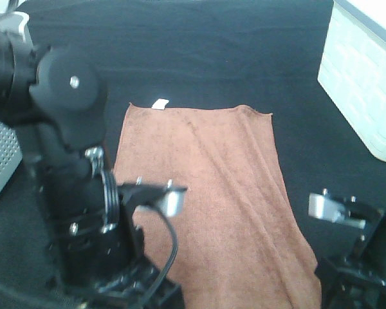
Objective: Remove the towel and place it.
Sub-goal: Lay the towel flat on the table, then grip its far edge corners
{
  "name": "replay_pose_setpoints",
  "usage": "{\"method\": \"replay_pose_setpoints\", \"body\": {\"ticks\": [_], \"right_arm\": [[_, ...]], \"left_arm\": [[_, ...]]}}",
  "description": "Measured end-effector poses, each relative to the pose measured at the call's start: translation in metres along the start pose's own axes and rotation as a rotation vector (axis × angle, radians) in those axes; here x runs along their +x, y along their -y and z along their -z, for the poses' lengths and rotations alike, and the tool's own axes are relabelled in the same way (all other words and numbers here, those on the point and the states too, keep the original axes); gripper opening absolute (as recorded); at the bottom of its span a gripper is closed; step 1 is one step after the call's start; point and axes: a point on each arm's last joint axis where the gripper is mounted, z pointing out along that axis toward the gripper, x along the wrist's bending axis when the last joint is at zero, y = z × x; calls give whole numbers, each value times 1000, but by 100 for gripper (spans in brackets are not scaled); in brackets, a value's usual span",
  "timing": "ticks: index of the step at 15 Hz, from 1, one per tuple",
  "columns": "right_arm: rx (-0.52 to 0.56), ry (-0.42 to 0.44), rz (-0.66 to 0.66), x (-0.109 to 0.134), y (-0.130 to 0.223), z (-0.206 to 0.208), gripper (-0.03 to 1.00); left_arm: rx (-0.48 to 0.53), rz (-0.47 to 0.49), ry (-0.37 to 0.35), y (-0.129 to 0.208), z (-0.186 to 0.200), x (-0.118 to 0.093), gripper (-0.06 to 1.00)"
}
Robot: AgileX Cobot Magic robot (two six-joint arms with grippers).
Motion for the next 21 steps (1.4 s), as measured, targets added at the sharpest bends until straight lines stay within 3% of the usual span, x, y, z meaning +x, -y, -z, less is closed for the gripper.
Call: {"method": "replay_pose_setpoints", "body": {"ticks": [2,3,4,7,9,11,13,17,21], "right_arm": [[-164,61,6,6,-8,26,66],[-313,130,1,13,-15,55,66],[-394,180,22,17,-18,76,66],[-493,269,69,31,-27,123,85],[-575,323,57,31,-41,153,91],[-626,305,-5,14,-65,184,92],[-609,224,25,2,-94,202,92],[-589,129,73,-4,-148,202,92],[-577,127,87,-24,-211,191,92]], "left_arm": [[-85,-50,-66,-15,26,4,74],[-161,-58,-134,-27,50,17,74],[-225,-50,-180,-34,71,30,74],[-444,12,-296,-49,124,70,80],[-569,102,-327,-54,155,99,83],[-611,161,-337,-61,171,124,83],[-625,202,-340,-73,178,147,84],[-643,292,-288,-110,178,199,84],[-670,303,-277,-148,172,234,84]]}}
